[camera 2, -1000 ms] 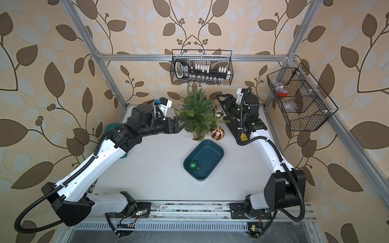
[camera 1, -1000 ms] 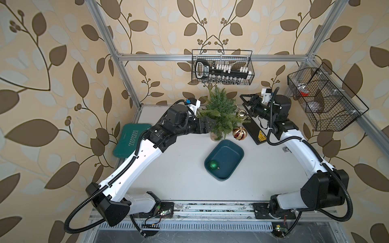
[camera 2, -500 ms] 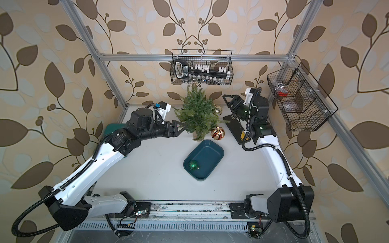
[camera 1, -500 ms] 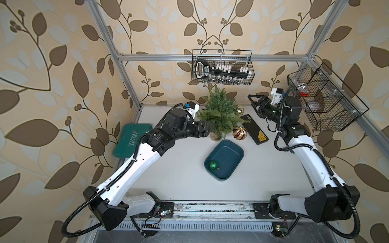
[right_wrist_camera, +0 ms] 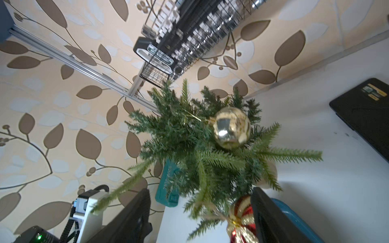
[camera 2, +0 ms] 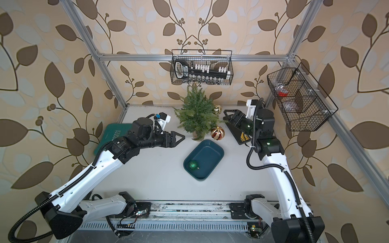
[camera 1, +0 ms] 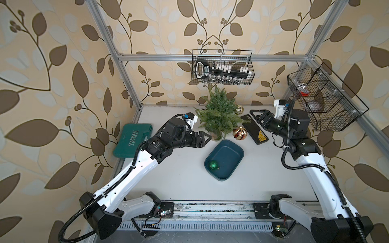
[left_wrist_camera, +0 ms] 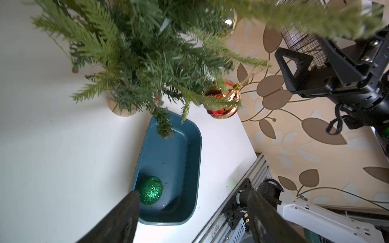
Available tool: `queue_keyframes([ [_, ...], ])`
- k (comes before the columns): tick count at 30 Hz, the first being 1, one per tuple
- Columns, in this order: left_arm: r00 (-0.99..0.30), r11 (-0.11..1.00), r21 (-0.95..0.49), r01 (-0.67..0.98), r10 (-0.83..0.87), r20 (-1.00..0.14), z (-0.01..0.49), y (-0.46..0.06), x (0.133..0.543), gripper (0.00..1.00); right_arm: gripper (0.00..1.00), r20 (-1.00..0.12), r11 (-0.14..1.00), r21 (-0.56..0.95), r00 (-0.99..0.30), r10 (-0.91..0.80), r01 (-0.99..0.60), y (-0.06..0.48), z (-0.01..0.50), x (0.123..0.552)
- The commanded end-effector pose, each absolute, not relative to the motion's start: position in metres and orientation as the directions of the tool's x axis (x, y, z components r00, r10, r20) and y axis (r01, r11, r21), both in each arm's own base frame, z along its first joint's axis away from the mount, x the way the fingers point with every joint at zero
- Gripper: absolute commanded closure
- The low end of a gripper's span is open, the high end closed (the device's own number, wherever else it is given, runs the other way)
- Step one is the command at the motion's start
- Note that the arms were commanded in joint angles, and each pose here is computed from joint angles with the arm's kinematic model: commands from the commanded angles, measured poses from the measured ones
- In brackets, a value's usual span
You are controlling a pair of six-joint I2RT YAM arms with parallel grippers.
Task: Decorate the small christmas tree with ornaments
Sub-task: Hang an ornament on the christmas tree, then pick up an ornament from the container.
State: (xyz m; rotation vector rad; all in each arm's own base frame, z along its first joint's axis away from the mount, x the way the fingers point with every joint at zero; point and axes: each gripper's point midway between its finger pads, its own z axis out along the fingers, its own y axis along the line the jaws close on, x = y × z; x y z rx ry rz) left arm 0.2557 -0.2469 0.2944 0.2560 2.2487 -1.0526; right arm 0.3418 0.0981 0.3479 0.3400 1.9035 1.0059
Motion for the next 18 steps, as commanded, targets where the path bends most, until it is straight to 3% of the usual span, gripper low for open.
queue_keyframes([
  [1,-0.783,0.631,-0.63,0.453,-0.057,-0.62,0.29,-0.249,0.244,0.21,0.26,-0.6,0.669,0.731,-0.595,0.535,-0.136,0.099,0.313,0.321],
  [18,-0.855,0.748,-0.478,0.461,0.229,-0.465,0.174,-0.3,0.2,0.29,0.28,-0.571,0.656,0.729,-0.7,0.429,-0.194,0.113,0.222,0.243],
])
